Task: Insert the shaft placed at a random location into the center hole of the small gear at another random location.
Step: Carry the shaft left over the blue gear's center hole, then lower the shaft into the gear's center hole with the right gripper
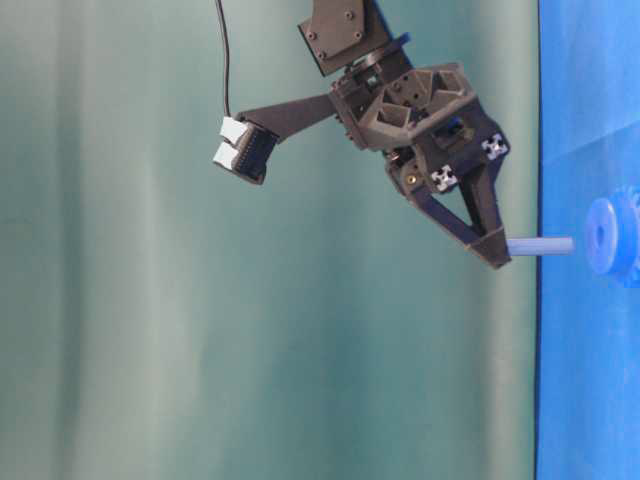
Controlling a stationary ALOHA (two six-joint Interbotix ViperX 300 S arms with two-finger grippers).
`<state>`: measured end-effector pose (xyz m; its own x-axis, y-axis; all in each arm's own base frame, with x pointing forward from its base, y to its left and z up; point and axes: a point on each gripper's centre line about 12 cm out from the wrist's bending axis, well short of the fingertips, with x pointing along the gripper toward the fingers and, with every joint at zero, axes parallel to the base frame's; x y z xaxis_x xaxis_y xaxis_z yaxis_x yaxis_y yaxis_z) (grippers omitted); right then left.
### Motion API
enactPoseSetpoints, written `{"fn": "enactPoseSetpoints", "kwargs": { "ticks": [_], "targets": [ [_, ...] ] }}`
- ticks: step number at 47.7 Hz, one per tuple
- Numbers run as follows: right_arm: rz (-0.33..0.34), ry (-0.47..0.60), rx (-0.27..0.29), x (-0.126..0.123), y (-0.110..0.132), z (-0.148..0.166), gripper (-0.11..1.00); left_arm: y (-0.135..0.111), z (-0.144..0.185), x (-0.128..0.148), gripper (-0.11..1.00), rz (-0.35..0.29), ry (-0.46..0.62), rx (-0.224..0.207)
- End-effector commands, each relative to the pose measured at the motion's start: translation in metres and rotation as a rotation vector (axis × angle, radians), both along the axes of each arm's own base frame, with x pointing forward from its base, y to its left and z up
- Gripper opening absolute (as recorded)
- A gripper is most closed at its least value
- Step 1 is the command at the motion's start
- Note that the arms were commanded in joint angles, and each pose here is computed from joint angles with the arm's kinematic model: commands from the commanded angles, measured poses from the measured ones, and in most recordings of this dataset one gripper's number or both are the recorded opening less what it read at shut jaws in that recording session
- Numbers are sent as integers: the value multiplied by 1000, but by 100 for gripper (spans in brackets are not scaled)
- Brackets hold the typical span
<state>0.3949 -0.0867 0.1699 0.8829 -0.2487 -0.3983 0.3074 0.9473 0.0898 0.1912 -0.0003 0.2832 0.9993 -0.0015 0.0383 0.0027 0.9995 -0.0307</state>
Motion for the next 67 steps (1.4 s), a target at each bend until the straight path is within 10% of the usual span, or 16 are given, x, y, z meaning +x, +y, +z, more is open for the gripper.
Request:
{"fn": "enactPoseSetpoints", "kwargs": {
  "ticks": [1, 67],
  "targets": [
    [2, -26, -8, 2, 0, 9, 3, 0, 3, 1, 0, -2, -8, 0],
    [-11, 73, 14, 4, -2, -43, 3, 0, 3, 1, 0, 0, -8, 0]
  ]
}}
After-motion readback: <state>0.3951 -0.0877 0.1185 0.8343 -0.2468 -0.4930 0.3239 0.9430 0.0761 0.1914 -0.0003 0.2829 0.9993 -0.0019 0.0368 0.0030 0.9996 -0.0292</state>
